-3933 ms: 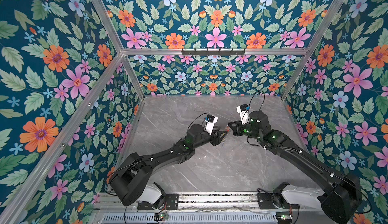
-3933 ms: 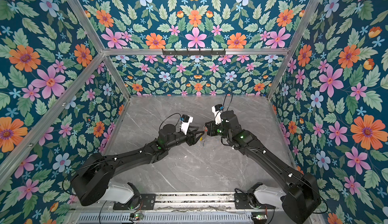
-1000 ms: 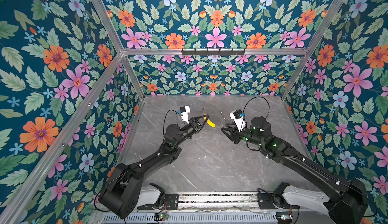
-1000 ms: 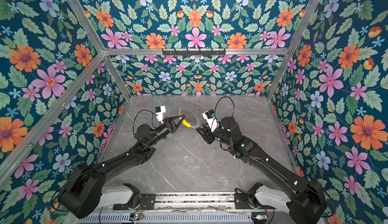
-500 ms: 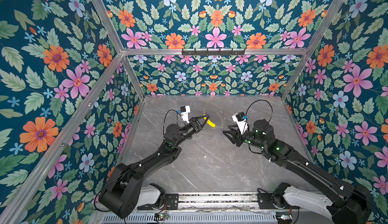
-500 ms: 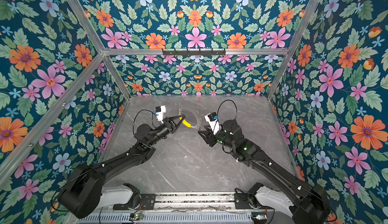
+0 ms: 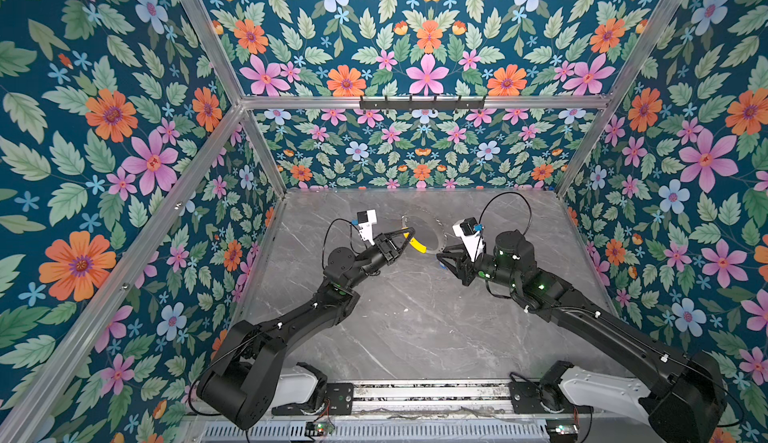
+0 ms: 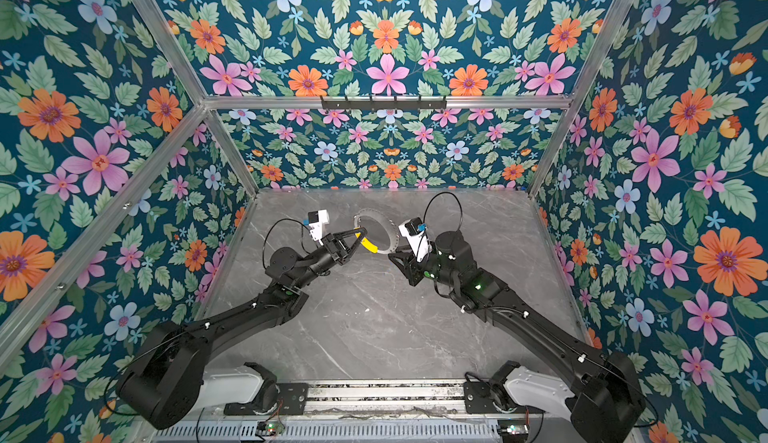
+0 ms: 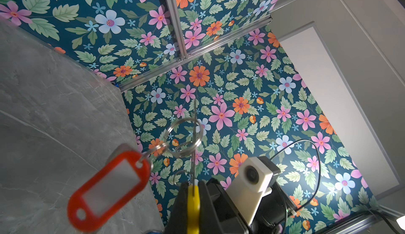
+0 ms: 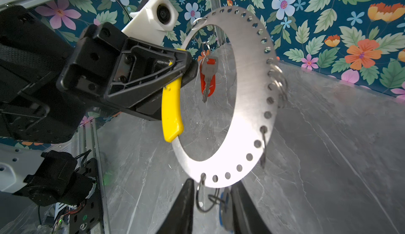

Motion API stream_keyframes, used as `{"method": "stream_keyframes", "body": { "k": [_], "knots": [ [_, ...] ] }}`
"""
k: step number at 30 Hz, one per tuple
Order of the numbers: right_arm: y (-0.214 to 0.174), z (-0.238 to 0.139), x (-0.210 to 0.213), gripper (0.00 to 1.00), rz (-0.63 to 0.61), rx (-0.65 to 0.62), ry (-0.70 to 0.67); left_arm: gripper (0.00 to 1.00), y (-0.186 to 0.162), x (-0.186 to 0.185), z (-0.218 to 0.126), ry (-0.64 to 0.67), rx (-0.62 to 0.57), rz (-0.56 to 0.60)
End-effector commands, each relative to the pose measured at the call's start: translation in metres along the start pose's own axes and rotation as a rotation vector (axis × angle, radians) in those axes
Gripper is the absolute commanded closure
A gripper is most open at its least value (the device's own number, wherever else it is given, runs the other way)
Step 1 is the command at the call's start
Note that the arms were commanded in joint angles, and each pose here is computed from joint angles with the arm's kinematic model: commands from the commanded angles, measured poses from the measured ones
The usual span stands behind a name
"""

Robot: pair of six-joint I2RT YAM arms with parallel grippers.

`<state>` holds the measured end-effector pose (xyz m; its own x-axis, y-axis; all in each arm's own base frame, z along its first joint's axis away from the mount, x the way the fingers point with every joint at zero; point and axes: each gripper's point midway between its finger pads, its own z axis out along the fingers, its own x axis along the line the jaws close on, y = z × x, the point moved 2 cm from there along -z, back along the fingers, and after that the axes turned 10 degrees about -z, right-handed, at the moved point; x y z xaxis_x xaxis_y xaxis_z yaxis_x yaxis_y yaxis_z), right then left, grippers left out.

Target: Remove the keys from the keyring

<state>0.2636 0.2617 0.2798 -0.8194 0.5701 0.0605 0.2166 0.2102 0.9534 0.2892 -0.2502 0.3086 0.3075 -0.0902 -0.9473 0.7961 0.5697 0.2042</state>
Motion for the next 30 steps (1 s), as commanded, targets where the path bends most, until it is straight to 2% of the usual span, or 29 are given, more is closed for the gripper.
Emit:
{"method": "stream_keyframes", "body": {
  "k": [1, 8, 12, 24, 25, 27, 30],
  "knots": [
    [0.011, 0.0, 0.001, 0.78, -0.008, -0.039, 0.008, 1.0, 0.0, -0.014, -0.001, -0.06, 0.003, 0.022],
    [0.006, 0.002, 0.001, 0.87, -0.005, -0.036, 0.008, 1.0, 0.0, -0.012, -0.001, -0.068, 0.003, 0.012],
    [0.007, 0.001, 0.001, 1.0, -0.003, -0.039, 0.012, 1.0, 0.0, -0.008, -0.002, -0.055, -0.002, 0.0],
    [0.012, -0.02, 0.009, 1.0, 0.019, -0.053, 0.008, 0.99, 0.013, 0.008, 0.006, 0.051, -0.05, -0.094],
    [0.012, -0.022, 0.009, 1.0, 0.025, -0.05, 0.009, 0.91, 0.014, 0.012, 0.007, 0.06, -0.058, -0.107],
    [0.01, -0.024, 0.01, 1.0, 0.036, -0.049, 0.007, 0.68, 0.014, 0.017, 0.006, 0.074, -0.066, -0.126],
    [0.014, -0.028, 0.01, 1.0, 0.042, -0.039, 0.006, 0.56, 0.014, 0.025, -0.001, 0.111, -0.088, -0.133]
  ]
}}
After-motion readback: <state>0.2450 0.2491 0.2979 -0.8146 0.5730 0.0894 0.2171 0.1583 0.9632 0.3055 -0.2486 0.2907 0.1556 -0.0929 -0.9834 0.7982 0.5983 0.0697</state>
